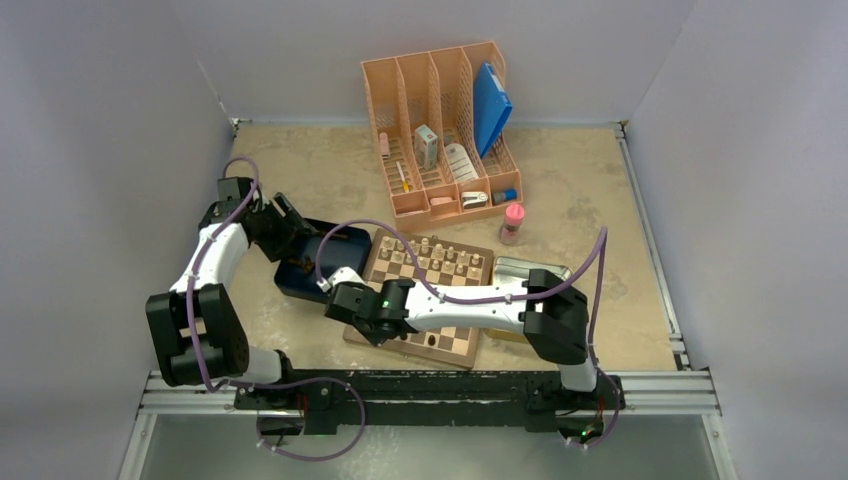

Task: Set up the chess pieces on the board
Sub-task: Place the chess piece on the chessboard.

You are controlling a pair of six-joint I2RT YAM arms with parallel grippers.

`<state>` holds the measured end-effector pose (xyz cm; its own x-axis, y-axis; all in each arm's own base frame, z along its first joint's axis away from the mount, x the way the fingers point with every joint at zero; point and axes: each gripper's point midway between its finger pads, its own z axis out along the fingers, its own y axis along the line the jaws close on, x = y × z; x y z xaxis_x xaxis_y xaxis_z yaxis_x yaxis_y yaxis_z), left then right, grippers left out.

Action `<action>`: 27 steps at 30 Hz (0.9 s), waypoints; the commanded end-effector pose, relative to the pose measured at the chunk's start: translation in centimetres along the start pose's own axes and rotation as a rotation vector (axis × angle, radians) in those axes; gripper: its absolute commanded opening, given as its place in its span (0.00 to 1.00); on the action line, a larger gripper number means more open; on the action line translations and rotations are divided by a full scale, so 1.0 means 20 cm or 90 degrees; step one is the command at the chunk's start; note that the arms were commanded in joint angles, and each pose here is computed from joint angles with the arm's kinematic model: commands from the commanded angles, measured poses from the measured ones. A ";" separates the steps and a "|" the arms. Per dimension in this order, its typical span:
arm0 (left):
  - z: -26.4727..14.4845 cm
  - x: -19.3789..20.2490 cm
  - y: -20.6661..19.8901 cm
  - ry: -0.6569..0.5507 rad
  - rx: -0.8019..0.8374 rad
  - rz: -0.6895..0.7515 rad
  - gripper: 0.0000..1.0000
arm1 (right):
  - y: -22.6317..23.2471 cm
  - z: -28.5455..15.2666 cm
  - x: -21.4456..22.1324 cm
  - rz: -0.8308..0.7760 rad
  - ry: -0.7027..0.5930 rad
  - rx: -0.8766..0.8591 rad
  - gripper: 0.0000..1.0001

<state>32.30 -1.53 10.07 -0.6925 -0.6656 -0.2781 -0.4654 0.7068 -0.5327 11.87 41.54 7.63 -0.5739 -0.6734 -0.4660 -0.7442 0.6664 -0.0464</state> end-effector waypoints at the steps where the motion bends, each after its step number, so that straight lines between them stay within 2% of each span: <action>1: -0.04 -0.04 -0.01 -0.031 0.000 -0.003 0.66 | 0.00 -0.06 -0.07 0.007 -0.020 0.007 0.06; 12: -0.07 -0.04 -0.02 -0.040 0.008 -0.001 0.66 | -0.01 -0.02 -0.05 0.002 0.003 0.025 0.11; 16: -0.07 -0.04 -0.02 -0.040 0.009 -0.001 0.66 | -0.01 -0.02 -0.05 0.002 0.003 0.031 0.16; 27: -0.07 -0.04 -0.02 -0.043 0.005 -0.002 0.66 | -0.02 0.00 -0.05 0.008 0.002 0.038 0.19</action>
<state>32.11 -1.31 10.74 -0.6799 -0.6696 -0.2990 -0.4663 0.7095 -0.5284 12.22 41.50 7.13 -0.5831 -0.6835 -0.4391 -0.7306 0.6775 -0.0844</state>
